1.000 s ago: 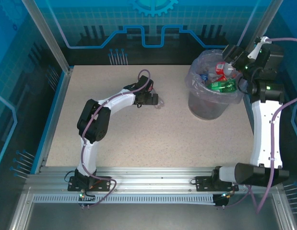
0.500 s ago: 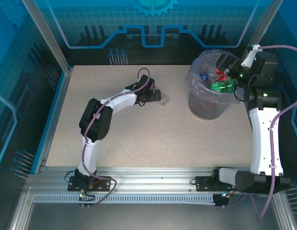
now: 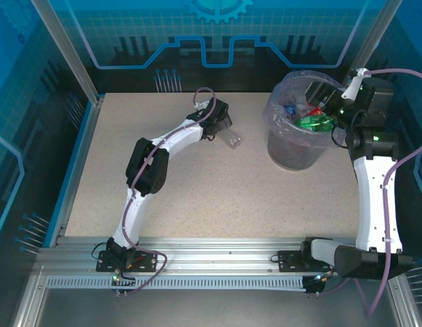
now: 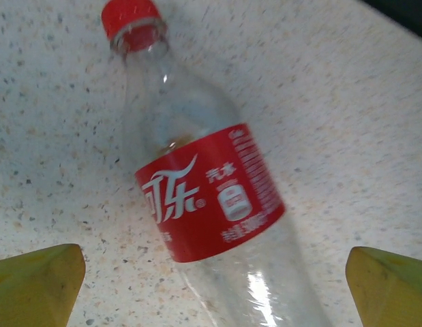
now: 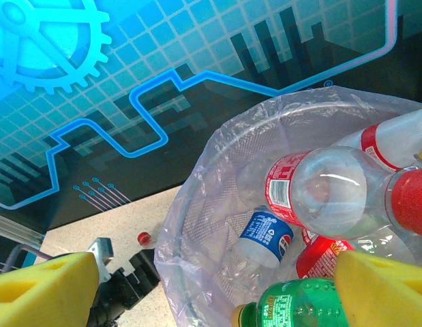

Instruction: Put the plastic bottles in the bin

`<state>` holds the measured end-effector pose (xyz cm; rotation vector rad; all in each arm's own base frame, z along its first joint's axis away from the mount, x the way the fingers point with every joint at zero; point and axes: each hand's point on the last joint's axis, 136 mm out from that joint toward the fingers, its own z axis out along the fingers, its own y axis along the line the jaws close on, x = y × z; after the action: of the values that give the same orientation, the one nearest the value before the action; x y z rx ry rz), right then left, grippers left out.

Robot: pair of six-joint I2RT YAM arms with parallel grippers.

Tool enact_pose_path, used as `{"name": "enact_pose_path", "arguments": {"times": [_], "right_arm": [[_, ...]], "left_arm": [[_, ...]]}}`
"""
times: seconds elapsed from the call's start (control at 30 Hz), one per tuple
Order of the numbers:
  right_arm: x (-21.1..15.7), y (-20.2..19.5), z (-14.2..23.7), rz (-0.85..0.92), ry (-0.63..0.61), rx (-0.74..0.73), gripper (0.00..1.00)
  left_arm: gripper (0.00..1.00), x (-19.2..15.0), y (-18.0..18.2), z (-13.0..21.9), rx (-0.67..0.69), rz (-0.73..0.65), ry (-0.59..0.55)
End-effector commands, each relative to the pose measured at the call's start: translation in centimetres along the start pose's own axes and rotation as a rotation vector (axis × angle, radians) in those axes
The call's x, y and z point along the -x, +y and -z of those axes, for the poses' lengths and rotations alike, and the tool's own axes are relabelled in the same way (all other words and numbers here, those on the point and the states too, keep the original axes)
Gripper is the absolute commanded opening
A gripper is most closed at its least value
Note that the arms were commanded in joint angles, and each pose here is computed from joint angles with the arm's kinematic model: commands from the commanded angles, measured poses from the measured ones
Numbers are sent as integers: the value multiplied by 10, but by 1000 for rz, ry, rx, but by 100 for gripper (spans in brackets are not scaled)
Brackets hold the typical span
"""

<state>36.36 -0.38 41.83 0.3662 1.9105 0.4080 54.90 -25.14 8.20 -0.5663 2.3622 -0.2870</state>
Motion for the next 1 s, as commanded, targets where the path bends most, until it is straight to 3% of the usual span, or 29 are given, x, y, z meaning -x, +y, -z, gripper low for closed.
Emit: {"name": "enact_pose_path", "arguments": {"times": [0.0, 0.27, 0.53, 0.73, 0.97], "right_arm": [[0, 6, 12, 33, -13, 8, 90], [-4, 9, 12, 24, 0, 27, 90], [-18, 10, 11, 17, 45, 43, 90], [-16, 11, 12, 24, 36, 41, 90], [-19, 15, 4, 29, 59, 53, 90]], "left_arm": [[99, -24, 19, -7, 78, -38, 71], [99, -53, 51, -1, 102, -129, 132], [99, -50, 58, 45, 21, -177, 150], [99, -36, 55, 95, -57, -6, 45], [99, -30, 32, 61, -32, 141, 49]]}}
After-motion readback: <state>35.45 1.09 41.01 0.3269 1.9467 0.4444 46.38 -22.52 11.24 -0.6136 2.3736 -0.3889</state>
